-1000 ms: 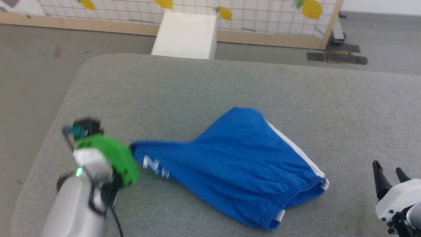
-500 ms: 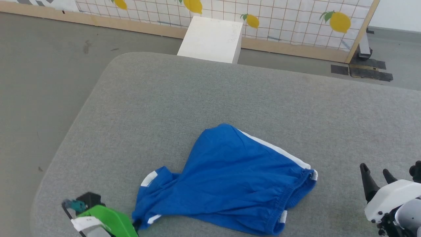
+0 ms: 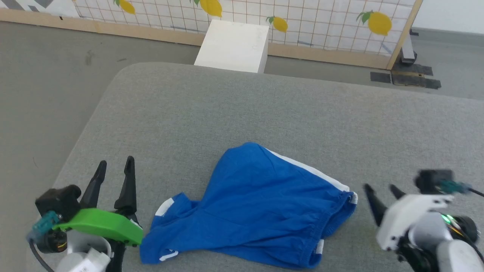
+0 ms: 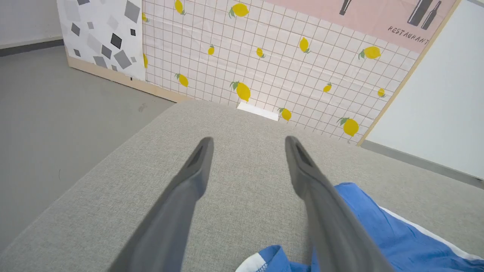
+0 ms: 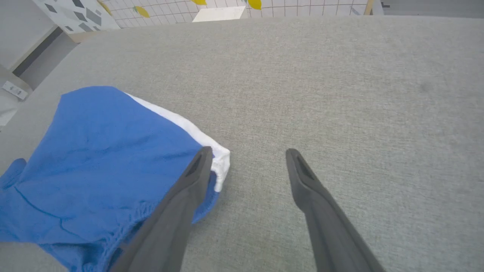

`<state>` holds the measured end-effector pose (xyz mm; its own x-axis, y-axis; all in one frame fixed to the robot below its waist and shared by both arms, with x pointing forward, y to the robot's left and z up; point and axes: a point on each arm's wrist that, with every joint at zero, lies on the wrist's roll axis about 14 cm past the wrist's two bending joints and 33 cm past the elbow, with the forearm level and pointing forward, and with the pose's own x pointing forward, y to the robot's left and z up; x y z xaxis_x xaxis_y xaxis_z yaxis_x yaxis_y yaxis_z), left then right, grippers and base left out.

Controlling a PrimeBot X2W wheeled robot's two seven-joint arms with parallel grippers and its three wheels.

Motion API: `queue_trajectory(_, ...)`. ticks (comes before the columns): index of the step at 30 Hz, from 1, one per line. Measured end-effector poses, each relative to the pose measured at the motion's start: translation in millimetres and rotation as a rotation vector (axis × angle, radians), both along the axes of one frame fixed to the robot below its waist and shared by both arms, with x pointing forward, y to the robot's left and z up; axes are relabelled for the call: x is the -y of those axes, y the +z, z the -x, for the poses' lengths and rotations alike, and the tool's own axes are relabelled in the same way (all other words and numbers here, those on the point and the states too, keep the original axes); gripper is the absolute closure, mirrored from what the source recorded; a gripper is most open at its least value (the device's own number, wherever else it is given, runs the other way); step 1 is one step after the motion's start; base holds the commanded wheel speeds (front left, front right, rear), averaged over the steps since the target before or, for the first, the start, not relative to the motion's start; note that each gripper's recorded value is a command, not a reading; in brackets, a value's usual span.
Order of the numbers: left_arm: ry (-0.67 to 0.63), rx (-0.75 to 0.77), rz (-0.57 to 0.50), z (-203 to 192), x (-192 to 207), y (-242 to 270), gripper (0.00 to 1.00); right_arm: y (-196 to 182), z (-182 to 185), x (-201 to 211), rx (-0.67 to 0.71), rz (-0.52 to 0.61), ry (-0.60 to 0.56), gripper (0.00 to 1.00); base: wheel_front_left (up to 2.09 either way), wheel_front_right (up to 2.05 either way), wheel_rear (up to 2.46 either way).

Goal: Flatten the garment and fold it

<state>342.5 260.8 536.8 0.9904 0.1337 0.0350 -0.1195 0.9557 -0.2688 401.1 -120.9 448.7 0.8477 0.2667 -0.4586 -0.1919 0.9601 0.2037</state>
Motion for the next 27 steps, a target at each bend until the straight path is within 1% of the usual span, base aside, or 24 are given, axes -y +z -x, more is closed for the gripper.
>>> queue_trajectory(3, -0.001, 0.040, -0.056, -3, 4, -3, 0.00, 0, -2, -26, -0.036, 0.019, 0.090, 0.00, 0.00, 0.00, 0.00)
queue_trajectory(6, -0.007, 0.026, -0.061, -4, 8, -15, 0.00, -7, -5, -38, -0.087, 0.086, 0.148, 0.00, 0.00, 0.00, 0.00)
queue_trajectory(9, -0.009, 0.017, -0.056, -8, 11, -21, 0.00, -20, -5, -40, -0.155, 0.171, 0.179, 0.00, 0.00, 0.00, 0.00)
queue_trajectory(12, -0.005, 0.015, -0.062, -12, 11, -23, 0.00, -37, -3, -38, -0.229, 0.226, 0.193, 0.00, 0.00, 0.00, 0.00)
queue_trajectory(15, 0.001, 0.005, -0.060, -12, 9, -28, 0.00, -55, 5, -40, -0.309, 0.241, 0.215, 0.00, 0.00, 0.00, 0.00)
queue_trajectory(19, 0.012, -0.012, -0.059, -12, 6, -35, 0.00, -69, 12, -44, -0.372, 0.248, 0.240, 0.00, 0.00, 0.00, 0.00)
queue_trajectory(20, 0.012, -0.016, -0.059, -12, 6, -36, 0.00, -70, 13, -44, -0.379, 0.246, 0.242, 0.55, 0.00, 0.00, 0.00)
queue_trajectory(21, 0.010, -0.015, -0.059, -14, 7, -37, 0.00, -70, 13, -43, -0.378, 0.242, 0.238, 1.00, 0.00, 0.00, 0.00)
queue_trajectory(24, -0.004, -0.008, -0.057, -19, 10, -36, 0.00, -66, 9, -40, -0.361, 0.231, 0.224, 1.00, 0.00, 0.00, 0.00)
queue_trajectory(27, -0.014, -0.008, -0.055, -22, 12, -36, 0.00, -54, -1, -24, -0.318, 0.240, 0.191, 1.00, 0.00, 0.00, 0.00)
